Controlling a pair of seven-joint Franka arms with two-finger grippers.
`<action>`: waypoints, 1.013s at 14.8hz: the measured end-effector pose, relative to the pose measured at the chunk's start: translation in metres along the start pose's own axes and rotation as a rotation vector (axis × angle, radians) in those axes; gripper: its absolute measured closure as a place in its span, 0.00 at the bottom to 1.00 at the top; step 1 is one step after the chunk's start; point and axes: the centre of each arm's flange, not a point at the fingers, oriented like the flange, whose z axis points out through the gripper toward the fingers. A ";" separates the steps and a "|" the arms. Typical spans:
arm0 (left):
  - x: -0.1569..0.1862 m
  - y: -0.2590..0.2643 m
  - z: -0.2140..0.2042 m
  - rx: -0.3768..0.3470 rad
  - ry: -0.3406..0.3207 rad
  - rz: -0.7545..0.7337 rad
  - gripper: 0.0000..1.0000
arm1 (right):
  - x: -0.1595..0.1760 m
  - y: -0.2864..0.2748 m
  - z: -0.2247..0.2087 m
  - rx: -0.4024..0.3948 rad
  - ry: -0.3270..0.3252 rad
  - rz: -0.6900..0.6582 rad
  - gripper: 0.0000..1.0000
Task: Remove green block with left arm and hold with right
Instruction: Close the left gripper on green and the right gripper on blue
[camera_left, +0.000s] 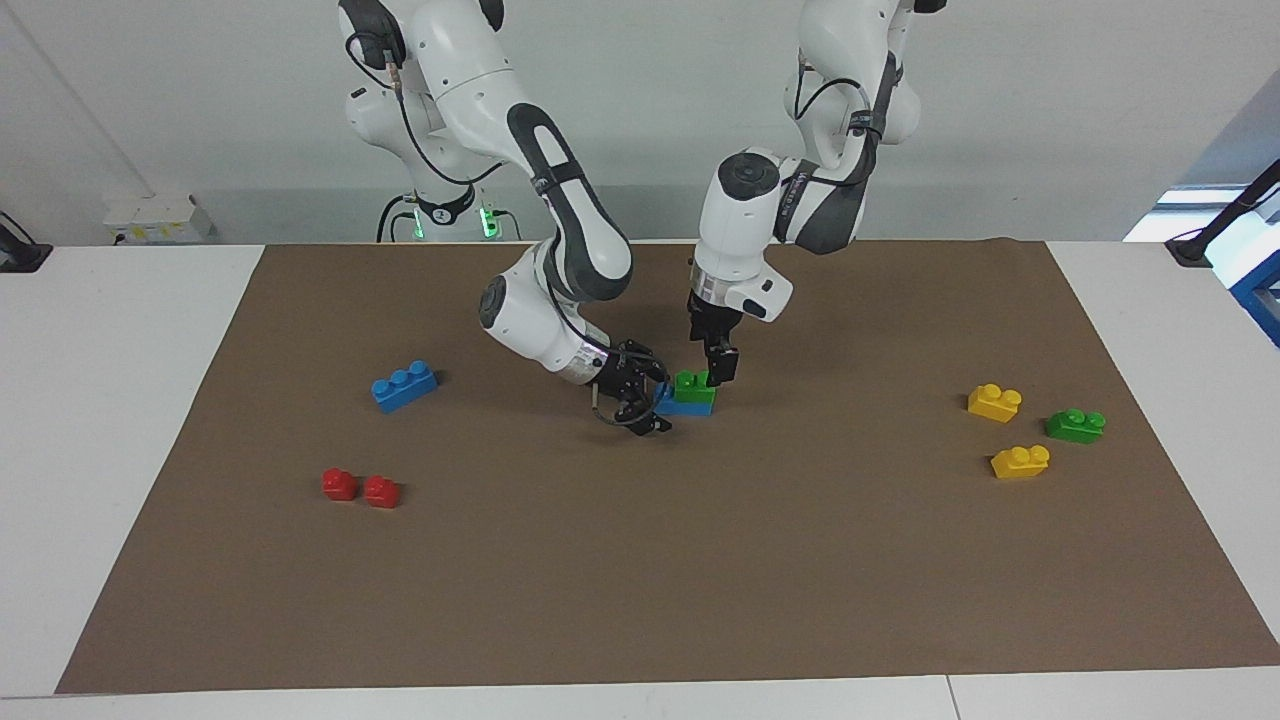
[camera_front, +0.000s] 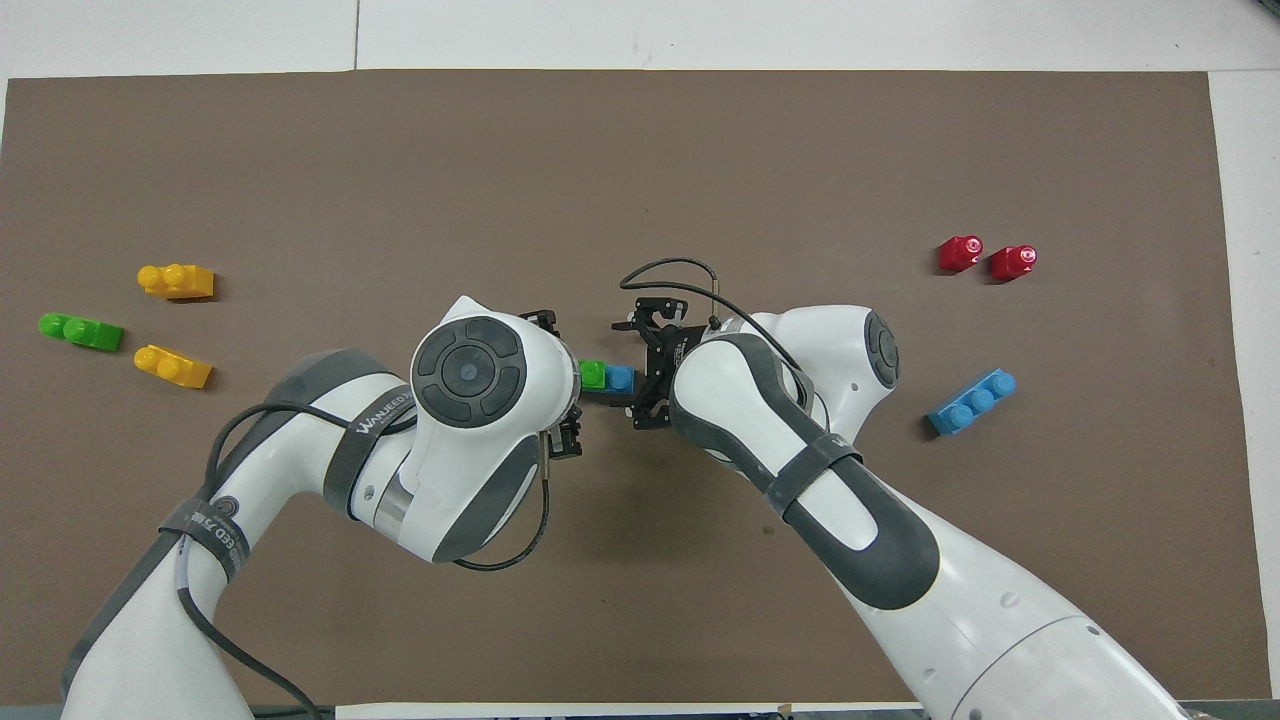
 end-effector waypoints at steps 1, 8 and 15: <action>0.000 0.000 0.002 0.001 0.000 -0.002 0.00 | -0.001 0.001 0.001 -0.002 0.000 -0.002 0.00; -0.010 0.011 0.021 0.010 0.001 -0.010 0.00 | -0.007 0.007 0.009 0.002 0.012 -0.029 0.25; -0.012 0.014 0.026 0.011 0.000 -0.011 0.00 | -0.010 0.009 0.011 -0.001 0.011 -0.072 0.65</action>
